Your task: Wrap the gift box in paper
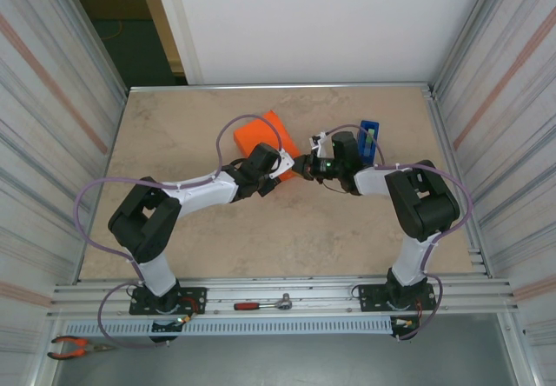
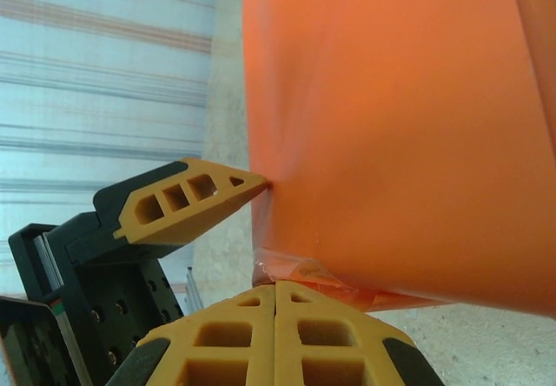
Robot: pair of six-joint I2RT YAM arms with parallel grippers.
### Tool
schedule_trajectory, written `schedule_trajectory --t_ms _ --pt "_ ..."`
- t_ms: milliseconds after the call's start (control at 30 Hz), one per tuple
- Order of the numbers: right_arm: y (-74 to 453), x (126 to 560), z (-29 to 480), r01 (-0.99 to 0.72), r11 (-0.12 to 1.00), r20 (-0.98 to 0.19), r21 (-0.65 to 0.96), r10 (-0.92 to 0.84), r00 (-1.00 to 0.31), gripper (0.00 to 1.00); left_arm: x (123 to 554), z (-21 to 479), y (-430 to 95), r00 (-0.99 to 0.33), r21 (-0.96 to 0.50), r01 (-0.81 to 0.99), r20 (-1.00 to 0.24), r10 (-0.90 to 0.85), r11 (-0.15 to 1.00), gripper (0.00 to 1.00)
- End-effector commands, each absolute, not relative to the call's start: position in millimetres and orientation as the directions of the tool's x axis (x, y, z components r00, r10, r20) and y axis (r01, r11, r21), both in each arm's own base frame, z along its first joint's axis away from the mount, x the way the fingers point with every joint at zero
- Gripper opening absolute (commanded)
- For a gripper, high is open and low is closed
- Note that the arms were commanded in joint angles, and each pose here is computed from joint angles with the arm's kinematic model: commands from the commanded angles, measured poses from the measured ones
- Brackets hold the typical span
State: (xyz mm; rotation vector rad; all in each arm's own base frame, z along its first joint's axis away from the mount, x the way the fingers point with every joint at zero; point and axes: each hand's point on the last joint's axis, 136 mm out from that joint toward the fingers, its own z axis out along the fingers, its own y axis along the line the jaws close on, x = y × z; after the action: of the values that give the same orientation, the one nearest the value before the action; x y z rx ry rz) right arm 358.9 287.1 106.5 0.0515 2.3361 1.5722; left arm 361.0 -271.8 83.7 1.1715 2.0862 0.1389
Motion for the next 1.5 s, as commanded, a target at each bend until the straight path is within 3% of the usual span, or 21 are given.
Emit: schedule_trajectory --t_ms 0,767,933,1033,1467 --pt "289 350 106 -0.175 0.387 -0.26 0.905 0.179 -0.949 0.0 339 53 -268 -0.355 0.355 0.768 -0.457 0.815 0.534 0.48" --pt "284 342 99 -0.153 0.394 -0.246 0.906 0.196 -0.949 0.0 339 53 -269 -0.354 0.354 0.769 -0.457 0.816 0.532 0.48" --pt "282 341 98 -0.149 0.395 -0.244 0.907 0.201 -0.949 0.12 338 52 -269 -0.353 0.351 0.772 -0.456 0.817 0.529 0.46" --pt "282 341 98 -0.148 0.394 -0.242 0.907 0.202 -0.949 0.13 338 53 -268 -0.352 0.352 0.772 -0.457 0.817 0.53 0.45" --pt "287 348 90 -0.127 0.393 -0.223 0.911 0.209 -0.952 0.1 338 54 -269 -0.351 0.353 0.771 -0.459 0.816 0.531 0.45"
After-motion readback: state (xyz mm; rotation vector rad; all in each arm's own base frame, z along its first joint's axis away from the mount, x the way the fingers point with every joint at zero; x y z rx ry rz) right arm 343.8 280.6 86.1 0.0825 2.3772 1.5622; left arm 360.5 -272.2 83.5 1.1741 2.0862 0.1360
